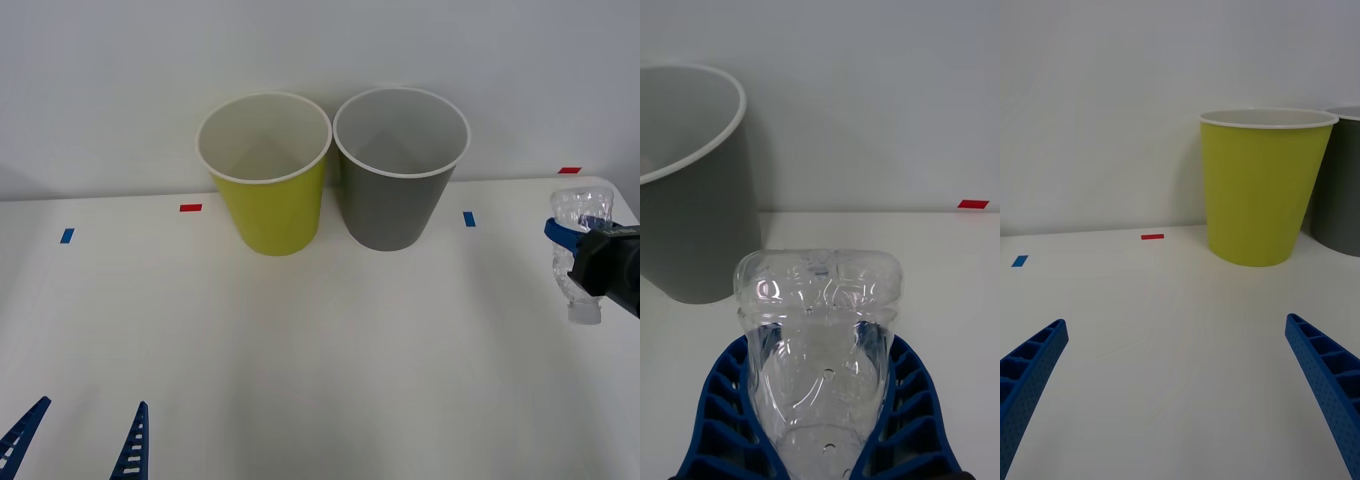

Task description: Put cans in the gray bin and PET bottles in the light green bin.

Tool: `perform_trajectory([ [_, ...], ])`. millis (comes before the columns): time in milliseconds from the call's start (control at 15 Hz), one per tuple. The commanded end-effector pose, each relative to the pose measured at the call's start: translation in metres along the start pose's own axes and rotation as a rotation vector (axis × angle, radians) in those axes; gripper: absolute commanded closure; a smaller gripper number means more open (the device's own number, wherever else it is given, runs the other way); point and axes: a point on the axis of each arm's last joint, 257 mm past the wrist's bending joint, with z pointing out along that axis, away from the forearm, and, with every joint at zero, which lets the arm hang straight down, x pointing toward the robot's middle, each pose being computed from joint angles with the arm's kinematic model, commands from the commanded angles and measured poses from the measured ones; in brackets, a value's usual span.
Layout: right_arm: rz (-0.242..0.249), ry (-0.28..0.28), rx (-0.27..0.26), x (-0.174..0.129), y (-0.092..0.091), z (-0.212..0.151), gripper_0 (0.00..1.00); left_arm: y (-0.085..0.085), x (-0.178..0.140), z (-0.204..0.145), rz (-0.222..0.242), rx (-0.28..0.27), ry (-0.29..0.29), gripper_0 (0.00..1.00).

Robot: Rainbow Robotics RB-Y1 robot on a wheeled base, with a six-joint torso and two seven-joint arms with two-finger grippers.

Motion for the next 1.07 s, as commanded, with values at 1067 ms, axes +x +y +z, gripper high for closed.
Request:
perform_trajectory([
  [1067,-0.053,-0.454,-0.243,-0.161,0.110,-0.017,1.00,0.000,0.000,0.000,0.000,0.000,0.000,0.00],
])
